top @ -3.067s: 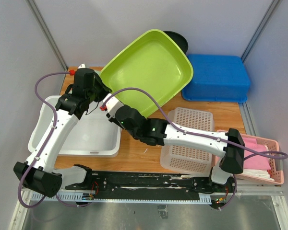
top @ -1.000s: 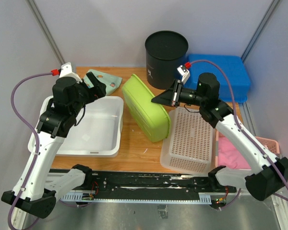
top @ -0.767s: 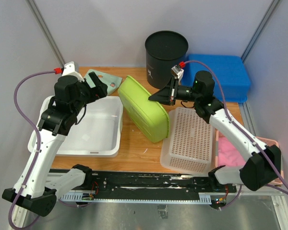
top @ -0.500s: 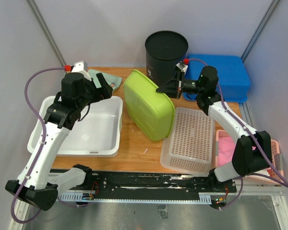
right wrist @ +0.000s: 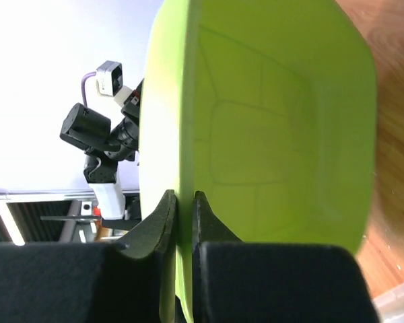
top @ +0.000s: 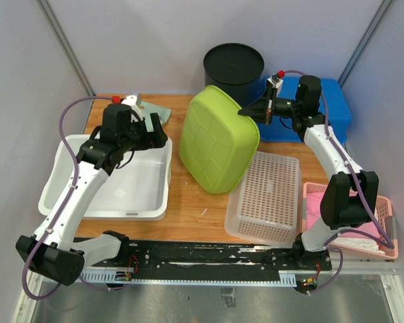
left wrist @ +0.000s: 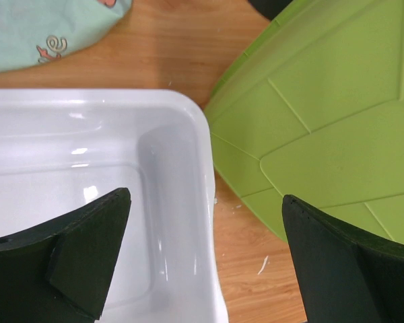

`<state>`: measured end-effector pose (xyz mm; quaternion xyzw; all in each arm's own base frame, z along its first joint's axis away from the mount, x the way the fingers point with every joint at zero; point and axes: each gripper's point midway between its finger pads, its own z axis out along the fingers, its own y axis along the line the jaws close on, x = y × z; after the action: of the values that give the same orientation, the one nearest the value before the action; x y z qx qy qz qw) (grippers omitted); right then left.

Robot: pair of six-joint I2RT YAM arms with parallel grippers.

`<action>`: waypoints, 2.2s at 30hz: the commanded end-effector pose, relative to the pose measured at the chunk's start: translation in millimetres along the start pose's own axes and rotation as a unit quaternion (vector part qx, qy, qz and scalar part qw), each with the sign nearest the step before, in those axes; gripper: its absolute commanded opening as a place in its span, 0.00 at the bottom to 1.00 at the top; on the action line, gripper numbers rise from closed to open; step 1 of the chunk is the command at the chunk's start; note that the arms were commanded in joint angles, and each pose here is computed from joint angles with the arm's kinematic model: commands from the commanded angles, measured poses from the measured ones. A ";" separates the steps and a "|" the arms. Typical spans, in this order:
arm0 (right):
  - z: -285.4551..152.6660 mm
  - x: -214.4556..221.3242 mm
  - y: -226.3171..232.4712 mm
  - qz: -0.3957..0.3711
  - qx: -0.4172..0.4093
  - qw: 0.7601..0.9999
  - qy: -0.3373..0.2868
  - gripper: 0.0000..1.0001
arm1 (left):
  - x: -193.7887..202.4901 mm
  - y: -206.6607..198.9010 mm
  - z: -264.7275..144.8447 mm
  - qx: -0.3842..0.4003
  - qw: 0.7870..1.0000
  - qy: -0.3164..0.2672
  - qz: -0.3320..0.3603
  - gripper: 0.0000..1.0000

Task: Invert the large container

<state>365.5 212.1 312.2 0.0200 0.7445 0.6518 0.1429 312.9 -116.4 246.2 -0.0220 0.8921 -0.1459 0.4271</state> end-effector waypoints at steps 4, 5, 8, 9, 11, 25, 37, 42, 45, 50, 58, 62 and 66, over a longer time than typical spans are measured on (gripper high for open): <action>2.6 8.3 -60.6 0.059 0.047 0.996 0.040 0.01 | 46.0 0.6 17.0 -0.015 0.998 0.052 0.005 0.90; 2.1 7.6 -61.5 0.055 0.047 0.996 0.043 0.01 | 50.0 0.1 20.6 -0.018 0.998 0.057 0.007 0.89; 0.0 4.9 -65.2 0.053 0.048 0.997 0.044 0.01 | 59.3 -0.4 32.1 -0.015 0.997 0.071 0.008 0.81; -1.1 4.3 -65.4 0.052 0.047 0.997 0.043 0.01 | 62.7 1.1 35.9 -0.019 0.997 0.078 0.008 0.77; -4.2 3.4 -65.6 0.049 0.046 0.997 0.040 0.01 | 70.9 7.8 45.6 -0.036 0.995 0.093 0.013 0.68; -34.3 13.7 -51.5 0.018 0.041 0.999 0.012 0.01 | 53.9 20.0 90.0 -0.074 0.993 0.067 0.065 0.02; -39.1 45.0 -71.8 0.032 0.065 0.997 0.029 0.00 | -36.9 1.4 152.4 -0.098 0.988 -0.020 0.117 0.00; -35.2 51.6 -73.0 0.028 0.067 0.997 0.041 0.01 | -61.1 4.8 176.0 -0.135 0.983 -0.044 0.116 0.00; -28.1 60.0 -77.3 0.026 0.088 0.994 0.055 0.01 | -75.7 3.4 177.7 -0.141 0.982 -0.060 0.111 0.00; -25.5 66.5 -92.9 0.028 0.169 0.985 0.007 0.00 | -97.5 -8.0 162.4 -0.130 0.985 -0.065 0.092 0.15; -34.4 70.0 -98.6 0.021 0.174 0.971 -0.164 0.01 | -103.4 -17.5 140.8 -0.122 0.990 -0.044 0.059 0.88; -35.8 90.9 -103.5 0.000 0.203 0.949 -0.242 0.01 | -111.5 -34.2 119.7 -0.083 0.995 -0.051 0.034 0.93; -39.2 107.6 -101.0 -0.033 0.214 0.923 -0.319 0.01 | -114.7 -44.3 98.6 -0.054 0.997 -0.060 0.011 0.93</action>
<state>254.8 191.6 182.5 0.1669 0.8255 0.4628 0.2768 477.9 -158.3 247.2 -0.0269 0.8868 -0.0394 0.4596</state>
